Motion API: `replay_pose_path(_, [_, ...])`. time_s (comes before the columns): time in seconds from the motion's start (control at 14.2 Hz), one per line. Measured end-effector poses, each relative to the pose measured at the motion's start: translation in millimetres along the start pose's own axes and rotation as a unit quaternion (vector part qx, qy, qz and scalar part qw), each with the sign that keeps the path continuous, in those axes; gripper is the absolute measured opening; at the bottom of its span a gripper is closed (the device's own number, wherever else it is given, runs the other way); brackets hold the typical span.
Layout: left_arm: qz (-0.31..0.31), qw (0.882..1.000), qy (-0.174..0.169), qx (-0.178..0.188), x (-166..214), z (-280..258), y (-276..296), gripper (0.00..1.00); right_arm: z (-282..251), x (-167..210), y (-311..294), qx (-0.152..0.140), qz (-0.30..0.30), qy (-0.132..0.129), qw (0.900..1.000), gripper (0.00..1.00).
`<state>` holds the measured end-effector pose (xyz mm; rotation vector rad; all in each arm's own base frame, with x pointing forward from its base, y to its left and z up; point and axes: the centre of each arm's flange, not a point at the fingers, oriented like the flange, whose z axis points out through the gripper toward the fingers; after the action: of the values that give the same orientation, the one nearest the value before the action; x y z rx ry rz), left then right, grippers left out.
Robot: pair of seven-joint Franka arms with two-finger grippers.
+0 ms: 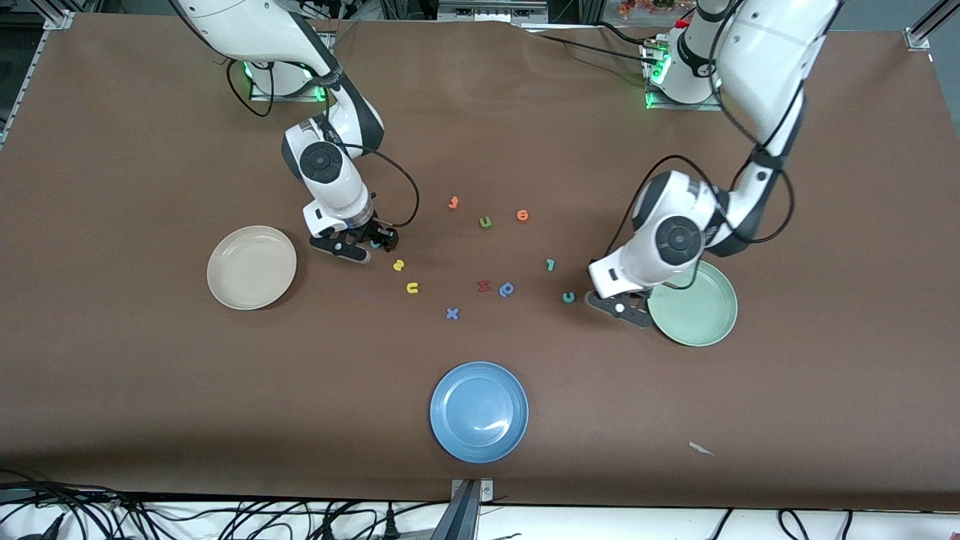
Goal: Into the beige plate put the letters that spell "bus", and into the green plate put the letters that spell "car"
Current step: 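Release the yellow a onto the green plate with the left gripper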
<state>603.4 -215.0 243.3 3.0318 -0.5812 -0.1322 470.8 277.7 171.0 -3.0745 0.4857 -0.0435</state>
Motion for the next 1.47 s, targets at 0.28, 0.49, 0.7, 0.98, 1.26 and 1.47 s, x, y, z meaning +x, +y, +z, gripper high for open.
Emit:
replay_pose_path(0.28, [0.002,1.000,-0.012,0.015,-17.1,-17.1,-87.0,0.30,-1.6,0.3,-0.9,0.001,0.001,0.001,1.000,0.61])
replay_pose_path(0.49, [0.010,0.999,-0.037,0.000,-37.6,12.4,-143.8,0.36,-2.3,0.3,-1.4,0.002,0.001,0.002,1.000,0.58])
replay_pose_path(0.7, [0.011,0.999,-0.043,-0.005,-39.9,21.8,-151.6,0.61,-3.1,-0.7,-2.7,0.002,0.003,0.002,1.000,0.52])
replay_pose_path(0.98, [0.004,1.000,-0.026,-0.007,-23.2,-6.9,-114.4,0.99,-3.4,-4.9,-6.5,0.002,0.001,0.002,1.000,0.49])
replay_pose_path(1.26, [-0.042,0.999,-0.004,-0.019,-0.4,-29.9,-27.1,1.00,-4.0,-4.9,-6.3,0.002,0.001,0.002,1.000,0.42])
replay_pose_path(1.47, [-0.066,0.998,0.006,-0.020,15.2,-35.2,40.3,1.00,-4.3,-4.5,-5.4,0.000,0.002,0.001,1.000,0.35])
